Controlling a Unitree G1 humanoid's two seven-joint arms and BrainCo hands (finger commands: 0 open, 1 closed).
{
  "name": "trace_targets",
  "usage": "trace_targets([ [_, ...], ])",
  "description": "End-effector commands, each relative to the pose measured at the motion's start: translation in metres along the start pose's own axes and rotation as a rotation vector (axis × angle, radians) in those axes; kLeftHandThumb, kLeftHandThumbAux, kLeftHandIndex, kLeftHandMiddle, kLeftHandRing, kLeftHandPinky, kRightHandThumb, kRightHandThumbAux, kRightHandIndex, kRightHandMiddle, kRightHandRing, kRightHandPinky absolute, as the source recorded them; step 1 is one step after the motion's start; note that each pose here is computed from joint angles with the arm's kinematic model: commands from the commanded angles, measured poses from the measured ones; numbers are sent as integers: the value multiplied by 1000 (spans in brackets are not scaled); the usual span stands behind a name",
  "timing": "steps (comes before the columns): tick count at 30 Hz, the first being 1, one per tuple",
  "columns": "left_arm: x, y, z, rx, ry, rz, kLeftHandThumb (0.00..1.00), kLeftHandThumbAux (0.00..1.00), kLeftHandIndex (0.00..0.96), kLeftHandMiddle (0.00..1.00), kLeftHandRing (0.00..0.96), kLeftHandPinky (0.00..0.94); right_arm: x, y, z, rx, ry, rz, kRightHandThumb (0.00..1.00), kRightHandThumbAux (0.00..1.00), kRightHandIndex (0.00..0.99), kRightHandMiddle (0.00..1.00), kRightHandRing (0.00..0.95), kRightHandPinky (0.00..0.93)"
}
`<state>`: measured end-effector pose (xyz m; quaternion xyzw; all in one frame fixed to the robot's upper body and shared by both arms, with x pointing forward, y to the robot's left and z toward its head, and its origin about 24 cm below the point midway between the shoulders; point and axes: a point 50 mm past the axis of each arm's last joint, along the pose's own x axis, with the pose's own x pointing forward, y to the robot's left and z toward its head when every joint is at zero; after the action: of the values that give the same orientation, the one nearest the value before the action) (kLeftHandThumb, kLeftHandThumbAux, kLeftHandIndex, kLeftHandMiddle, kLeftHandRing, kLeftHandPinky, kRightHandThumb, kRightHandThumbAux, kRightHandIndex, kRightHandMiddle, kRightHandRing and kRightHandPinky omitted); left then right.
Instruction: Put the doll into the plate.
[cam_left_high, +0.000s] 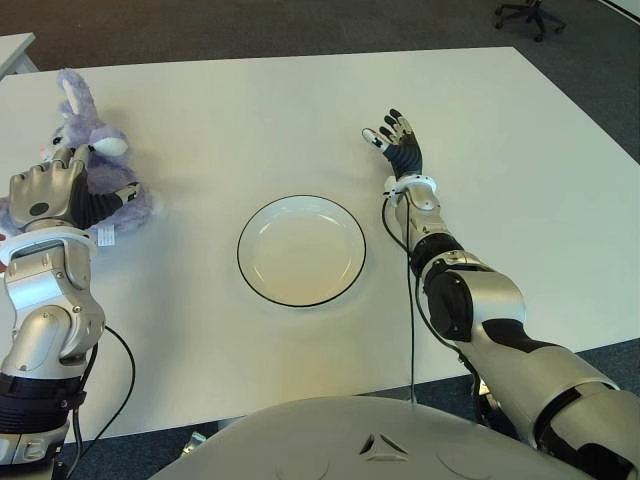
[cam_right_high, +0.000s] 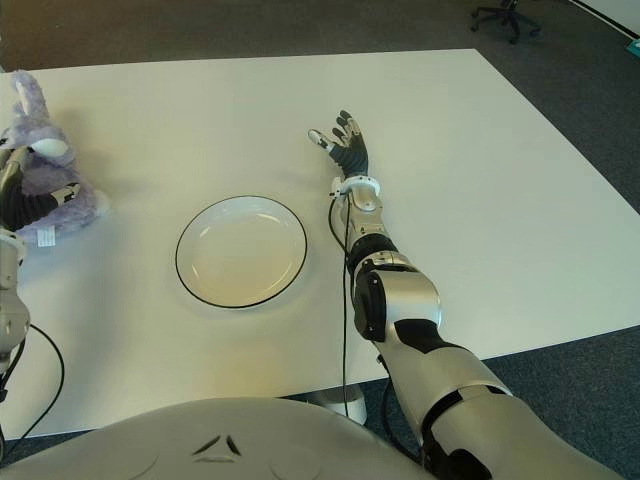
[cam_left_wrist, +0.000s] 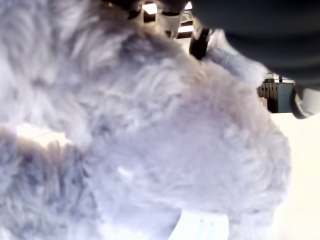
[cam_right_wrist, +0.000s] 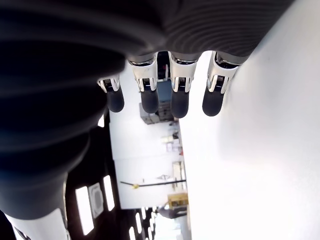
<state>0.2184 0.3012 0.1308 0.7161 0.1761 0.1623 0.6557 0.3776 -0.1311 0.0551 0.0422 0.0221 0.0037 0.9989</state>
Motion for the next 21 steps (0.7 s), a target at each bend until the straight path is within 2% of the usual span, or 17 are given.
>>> trace_targets([
  [1, 4, -13, 0, -1, 17, -85, 239, 263, 4, 197, 302, 386, -18, -10, -42, 25, 192, -38, 102, 749, 49, 82, 81, 110],
  [9, 11, -21, -3, 7, 28, -110, 243, 264, 13, 197, 295, 396, -17, -11, -41, 28, 188, -38, 98, 749, 49, 80, 79, 105],
  [13, 14, -24, -3, 6, 27, -116, 269, 264, 18, 200, 295, 365, -17, -11, -41, 30, 189, -39, 93, 749, 49, 78, 77, 102],
  [17, 16, -25, -3, 3, 19, -118, 327, 259, 26, 220, 294, 328, -17, -11, -41, 28, 189, -38, 90, 749, 50, 78, 77, 103],
  [18, 17, -26, -3, 2, 17, -118, 368, 252, 28, 224, 282, 303, -17, -11, -41, 29, 189, -38, 90, 750, 50, 79, 78, 107],
  [21, 18, -27, -3, 0, 12, -117, 395, 245, 32, 231, 279, 296, -17, -12, -40, 30, 187, -38, 90, 751, 50, 77, 77, 106],
])
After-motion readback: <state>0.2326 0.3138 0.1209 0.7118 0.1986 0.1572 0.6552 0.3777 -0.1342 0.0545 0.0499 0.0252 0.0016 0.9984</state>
